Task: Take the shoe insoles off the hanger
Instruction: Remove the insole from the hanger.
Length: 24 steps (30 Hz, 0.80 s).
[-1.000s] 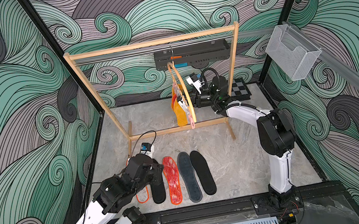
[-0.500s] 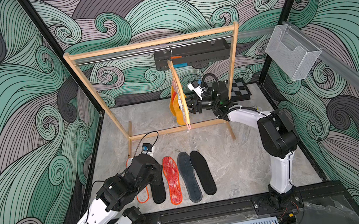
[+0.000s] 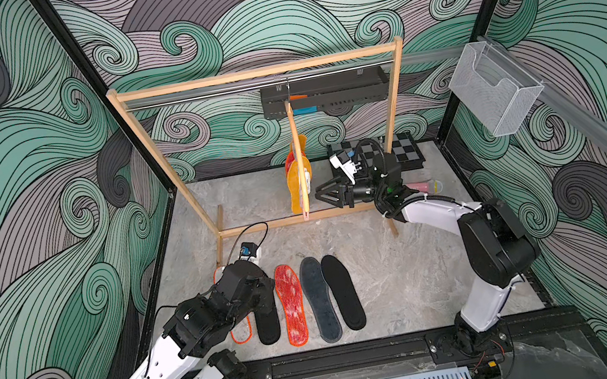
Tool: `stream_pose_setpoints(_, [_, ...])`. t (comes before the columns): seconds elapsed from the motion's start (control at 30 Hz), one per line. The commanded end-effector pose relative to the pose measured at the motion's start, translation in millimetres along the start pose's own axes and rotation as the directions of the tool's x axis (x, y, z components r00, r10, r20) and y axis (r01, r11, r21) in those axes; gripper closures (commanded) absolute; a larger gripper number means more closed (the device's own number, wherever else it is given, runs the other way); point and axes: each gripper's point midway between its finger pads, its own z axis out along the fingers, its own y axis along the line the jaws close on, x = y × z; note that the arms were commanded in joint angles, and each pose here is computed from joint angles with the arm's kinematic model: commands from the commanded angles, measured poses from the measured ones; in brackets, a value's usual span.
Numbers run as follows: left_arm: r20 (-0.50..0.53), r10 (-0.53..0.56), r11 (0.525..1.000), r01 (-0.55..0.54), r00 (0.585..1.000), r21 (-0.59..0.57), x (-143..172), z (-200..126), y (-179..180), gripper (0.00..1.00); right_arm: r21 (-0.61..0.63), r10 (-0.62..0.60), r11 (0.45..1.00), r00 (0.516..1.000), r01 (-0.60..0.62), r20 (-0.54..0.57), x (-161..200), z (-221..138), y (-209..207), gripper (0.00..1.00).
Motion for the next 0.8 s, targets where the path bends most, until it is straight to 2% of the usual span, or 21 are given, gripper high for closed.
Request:
stream_pose_setpoints(0.0, [0.027,0.001,1.000,-0.002,1.000,0.016,-4.2,-4.4,-0.3,0.56,0.035,0.015,0.999,1.000,-0.016,0.027,3.0,-17.6,19.8,0.51])
stream_pose_setpoints(0.17, [0.034,0.003,0.999,-0.005,0.999,0.038,-4.4,-5.6,-3.3,0.55,0.147,0.061,0.987,0.998,-0.064,0.028,48.6,-51.3,38.9,0.51])
stream_pose_setpoints(0.3, [0.029,0.014,0.999,-0.015,0.999,0.050,-3.5,-5.3,-5.7,0.55,0.183,0.054,0.982,0.999,-0.053,-0.001,91.2,-76.8,64.7,0.50])
stream_pose_setpoints(0.5, [0.044,0.015,0.997,-0.018,0.999,0.072,-4.6,-7.8,-8.2,0.55,0.200,-0.020,0.979,0.998,0.032,-0.063,148.9,-102.8,101.2,0.48])
stream_pose_setpoints(0.77, [0.041,0.018,0.997,-0.021,0.999,0.077,-4.5,-7.2,-9.5,0.55,0.194,-0.043,0.980,0.999,0.044,-0.007,190.8,-124.1,116.5,0.47])
